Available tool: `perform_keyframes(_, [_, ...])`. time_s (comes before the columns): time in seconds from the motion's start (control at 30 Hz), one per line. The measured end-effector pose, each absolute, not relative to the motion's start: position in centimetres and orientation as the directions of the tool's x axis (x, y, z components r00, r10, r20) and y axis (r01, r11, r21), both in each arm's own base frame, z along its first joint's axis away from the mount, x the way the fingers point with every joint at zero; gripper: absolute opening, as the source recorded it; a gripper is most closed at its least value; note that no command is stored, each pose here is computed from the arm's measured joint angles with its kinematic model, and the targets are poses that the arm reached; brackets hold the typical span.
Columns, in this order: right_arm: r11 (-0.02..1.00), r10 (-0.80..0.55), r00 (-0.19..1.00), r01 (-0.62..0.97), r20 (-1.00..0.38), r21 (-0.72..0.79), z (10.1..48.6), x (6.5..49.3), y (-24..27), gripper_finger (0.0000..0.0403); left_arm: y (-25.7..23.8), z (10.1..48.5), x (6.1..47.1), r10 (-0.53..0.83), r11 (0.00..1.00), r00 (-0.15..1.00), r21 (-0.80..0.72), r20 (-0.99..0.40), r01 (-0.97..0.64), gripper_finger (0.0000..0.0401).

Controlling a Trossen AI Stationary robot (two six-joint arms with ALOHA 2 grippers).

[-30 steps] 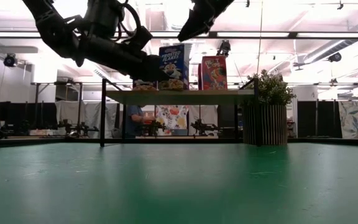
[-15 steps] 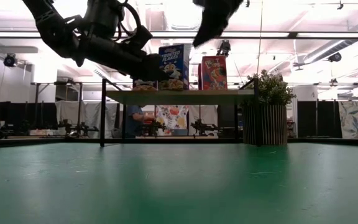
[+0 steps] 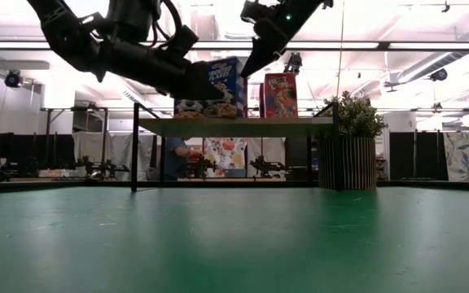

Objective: Stack cereal on shelf
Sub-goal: Put the blue cereal box on the shelf aligned with the blue cereal boxes

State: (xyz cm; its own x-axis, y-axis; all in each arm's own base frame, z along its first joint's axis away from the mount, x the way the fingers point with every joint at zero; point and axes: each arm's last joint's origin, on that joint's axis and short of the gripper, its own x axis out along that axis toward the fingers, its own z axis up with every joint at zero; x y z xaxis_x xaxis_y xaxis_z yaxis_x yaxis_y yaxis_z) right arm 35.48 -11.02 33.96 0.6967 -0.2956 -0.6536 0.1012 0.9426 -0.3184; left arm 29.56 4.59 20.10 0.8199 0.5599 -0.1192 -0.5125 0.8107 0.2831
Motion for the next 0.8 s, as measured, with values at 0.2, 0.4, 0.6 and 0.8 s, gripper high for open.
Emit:
perform_keyframes(0.2, [0.935,-0.305,0.695,0.089,-0.652,-0.343,33.6,35.8,-11.5,0.0009,3.4,20.7,29.3,0.550,0.816,0.827,0.288,-0.116,-0.502,0.0000])
perform_keyframes(0.4, [0.933,-0.307,0.678,0.074,-0.668,-0.353,32.9,36.0,-12.0,0.0009,2.5,22.5,27.8,0.649,0.728,0.752,0.378,-0.111,-0.572,0.0000])
perform_keyframes(0.6, [0.933,-0.307,0.679,0.077,-0.667,-0.351,32.9,36.0,-12.0,0.0009,2.7,24.0,26.0,0.743,0.630,0.659,0.460,-0.121,-0.626,0.0000])
perform_keyframes(0.8, [0.938,-0.307,0.679,0.095,-0.667,-0.335,32.3,36.1,-12.0,0.0009,2.6,25.4,24.3,0.746,0.629,0.653,0.463,-0.133,-0.625,0.0000])
